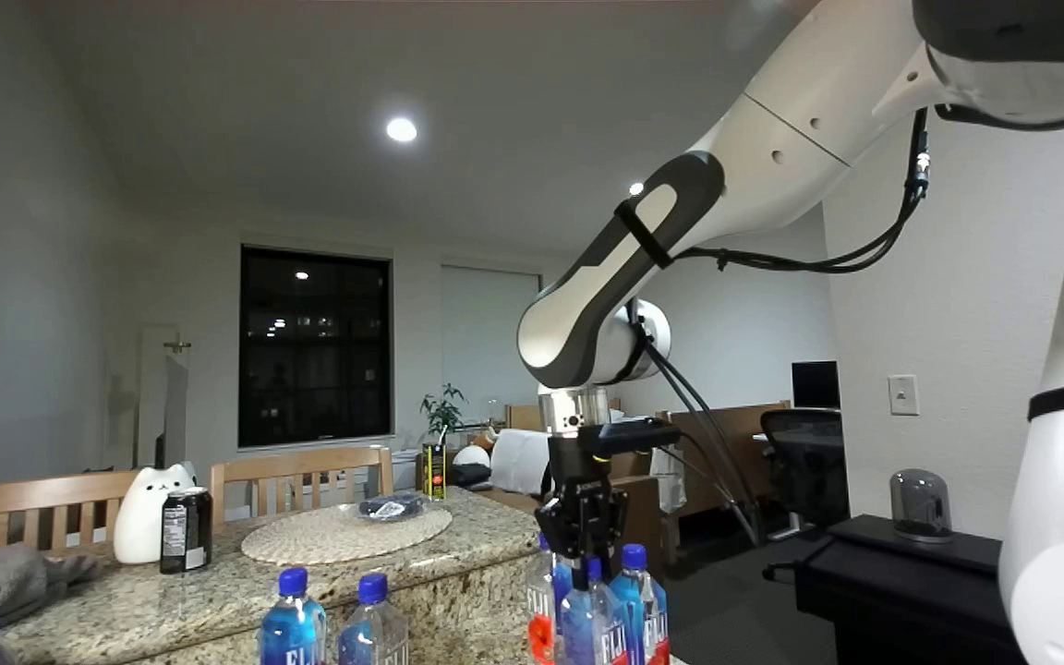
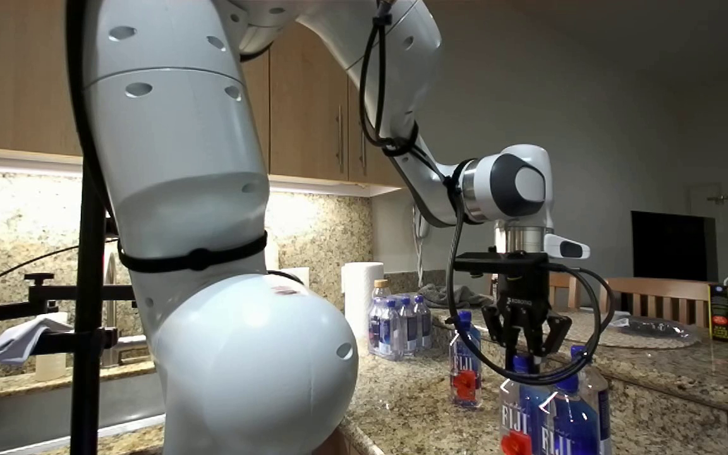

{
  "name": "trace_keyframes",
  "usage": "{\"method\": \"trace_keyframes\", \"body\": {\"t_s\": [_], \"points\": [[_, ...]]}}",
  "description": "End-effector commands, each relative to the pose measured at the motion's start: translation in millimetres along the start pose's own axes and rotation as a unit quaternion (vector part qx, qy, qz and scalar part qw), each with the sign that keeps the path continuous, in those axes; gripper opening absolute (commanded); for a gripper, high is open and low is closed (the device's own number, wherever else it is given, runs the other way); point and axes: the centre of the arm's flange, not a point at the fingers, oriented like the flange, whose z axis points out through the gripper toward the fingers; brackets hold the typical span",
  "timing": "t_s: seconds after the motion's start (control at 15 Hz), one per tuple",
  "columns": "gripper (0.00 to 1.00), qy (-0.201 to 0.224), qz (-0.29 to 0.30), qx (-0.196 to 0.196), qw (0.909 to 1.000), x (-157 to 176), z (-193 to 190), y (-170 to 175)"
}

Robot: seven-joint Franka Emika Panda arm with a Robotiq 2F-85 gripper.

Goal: Line up the empty water bottles

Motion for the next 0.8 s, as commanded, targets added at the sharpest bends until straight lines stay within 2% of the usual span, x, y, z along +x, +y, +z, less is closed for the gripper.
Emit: {"method": "trace_keyframes", "body": {"t_s": [0.0,0.73], "points": [[0.16,-0.013,0.007,-0.007,0.9999,-7.0,-1.5,2.0],[0.15,-0.023,0.03,-0.008,0.9993,-9.1,0.7,4.7]]}}
